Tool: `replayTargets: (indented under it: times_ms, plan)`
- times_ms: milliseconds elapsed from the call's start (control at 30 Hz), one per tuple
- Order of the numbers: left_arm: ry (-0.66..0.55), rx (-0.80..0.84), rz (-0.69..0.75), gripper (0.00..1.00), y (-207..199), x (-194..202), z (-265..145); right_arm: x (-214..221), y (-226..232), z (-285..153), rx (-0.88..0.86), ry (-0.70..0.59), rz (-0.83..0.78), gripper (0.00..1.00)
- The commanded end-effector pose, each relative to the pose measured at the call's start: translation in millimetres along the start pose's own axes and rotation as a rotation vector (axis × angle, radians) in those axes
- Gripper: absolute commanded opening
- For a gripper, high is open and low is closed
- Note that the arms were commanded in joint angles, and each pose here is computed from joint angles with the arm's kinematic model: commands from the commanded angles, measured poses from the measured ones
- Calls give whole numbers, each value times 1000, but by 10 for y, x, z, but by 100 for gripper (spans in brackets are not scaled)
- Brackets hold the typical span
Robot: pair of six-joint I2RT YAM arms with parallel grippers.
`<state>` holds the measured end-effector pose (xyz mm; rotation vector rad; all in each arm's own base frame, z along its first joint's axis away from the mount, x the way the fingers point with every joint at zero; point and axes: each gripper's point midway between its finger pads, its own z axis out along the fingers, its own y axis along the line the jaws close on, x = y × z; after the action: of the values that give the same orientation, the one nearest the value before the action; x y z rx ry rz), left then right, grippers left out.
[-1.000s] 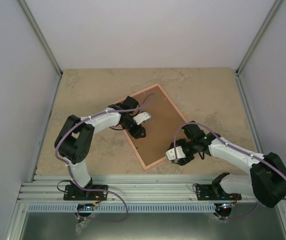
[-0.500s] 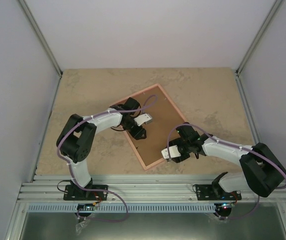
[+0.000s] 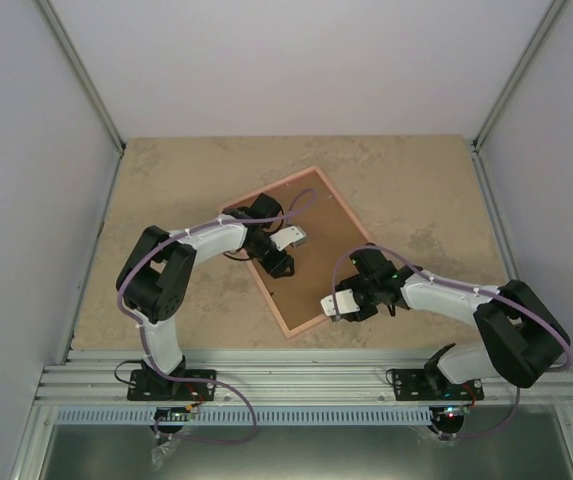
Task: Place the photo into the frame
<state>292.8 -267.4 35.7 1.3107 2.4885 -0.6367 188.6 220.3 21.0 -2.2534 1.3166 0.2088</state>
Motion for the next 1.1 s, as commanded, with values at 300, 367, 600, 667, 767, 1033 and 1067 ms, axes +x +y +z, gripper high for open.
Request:
replayTargets:
  times_ms: [300, 367, 600, 667, 767, 1033, 1067]
  plan:
    - [15, 20, -4, 50, -13, -14, 49, 204, 520, 155, -280, 89, 68, 41]
    - [16, 20, -4, 50, -10, -11, 49, 225, 566, 175, -313, 97, 82, 40]
    - [21, 26, -5, 50, -18, 10, 63, 205, 489, 155, -306, 98, 81, 52]
    - [23, 29, -6, 50, -23, 8, 70, 195, 471, 146, -312, 98, 81, 53]
    - [24, 31, -6, 49, -21, 0, 75, 205, 501, 149, -338, 103, 81, 50]
    - [24, 28, -4, 49, -15, -9, 62, 269, 616, 166, -409, 119, 105, 42]
    - [24, 27, -5, 49, -14, -10, 58, 276, 628, 170, -419, 120, 112, 41]
